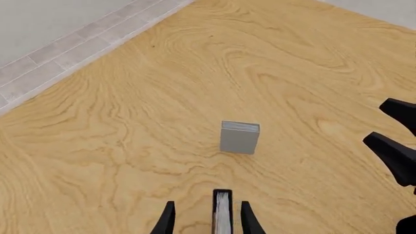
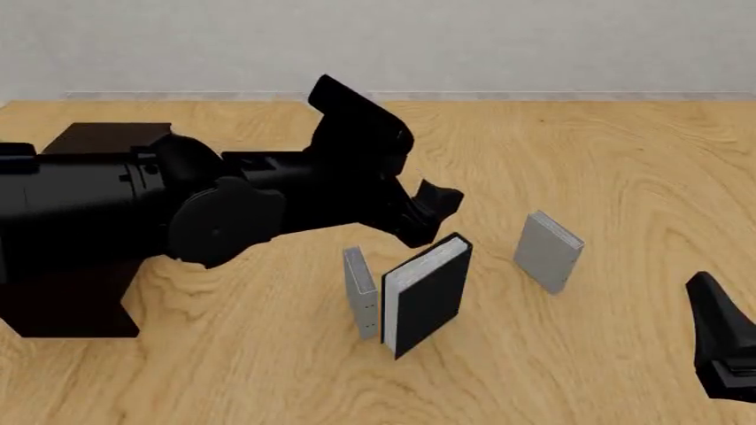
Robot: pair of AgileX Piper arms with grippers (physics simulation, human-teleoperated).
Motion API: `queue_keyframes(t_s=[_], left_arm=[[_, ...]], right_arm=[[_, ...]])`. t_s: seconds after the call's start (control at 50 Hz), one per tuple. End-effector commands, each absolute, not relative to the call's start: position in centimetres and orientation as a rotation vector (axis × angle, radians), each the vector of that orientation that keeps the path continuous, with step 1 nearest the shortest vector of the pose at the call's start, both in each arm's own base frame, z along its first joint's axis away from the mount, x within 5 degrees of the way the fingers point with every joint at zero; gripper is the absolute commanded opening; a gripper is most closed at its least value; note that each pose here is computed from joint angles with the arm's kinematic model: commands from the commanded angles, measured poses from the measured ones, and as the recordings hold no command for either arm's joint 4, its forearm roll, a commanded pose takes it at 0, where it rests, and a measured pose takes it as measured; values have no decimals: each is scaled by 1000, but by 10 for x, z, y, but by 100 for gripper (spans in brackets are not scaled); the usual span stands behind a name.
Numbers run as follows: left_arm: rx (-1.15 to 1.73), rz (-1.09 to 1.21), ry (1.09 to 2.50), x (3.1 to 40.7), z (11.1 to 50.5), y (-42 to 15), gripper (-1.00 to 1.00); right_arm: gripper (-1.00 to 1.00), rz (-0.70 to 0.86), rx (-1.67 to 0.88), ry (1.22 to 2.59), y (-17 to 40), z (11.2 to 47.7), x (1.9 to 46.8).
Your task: Pick up the book in the middle and place it on the cabinet shelf.
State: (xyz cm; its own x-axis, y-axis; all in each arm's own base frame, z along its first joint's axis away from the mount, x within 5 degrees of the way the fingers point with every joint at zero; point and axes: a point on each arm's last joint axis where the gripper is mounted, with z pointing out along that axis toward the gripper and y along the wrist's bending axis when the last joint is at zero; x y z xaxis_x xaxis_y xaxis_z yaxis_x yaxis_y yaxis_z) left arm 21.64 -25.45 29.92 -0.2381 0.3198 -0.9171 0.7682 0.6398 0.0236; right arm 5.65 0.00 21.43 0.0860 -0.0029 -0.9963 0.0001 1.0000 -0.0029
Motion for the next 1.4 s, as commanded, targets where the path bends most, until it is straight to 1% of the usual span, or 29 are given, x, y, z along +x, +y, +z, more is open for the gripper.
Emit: queue_keyframes(t_s=[0.02,0.24,0.74,1.4], left_arm=[[879,-531,1833,222,290,-259,100],[885,-510,1850,230,280,-262,100],[911,-541,1885,225,260,-278,100],[920,-531,1938,236,234,-290,100]], right_arm=[[100,-2,-2,1485,0,214,57],[100,-2,-2,1485,0,214,57],[100,-2,-2,1485,0,214,57],[100,-2,-2,1485,0,214,57]])
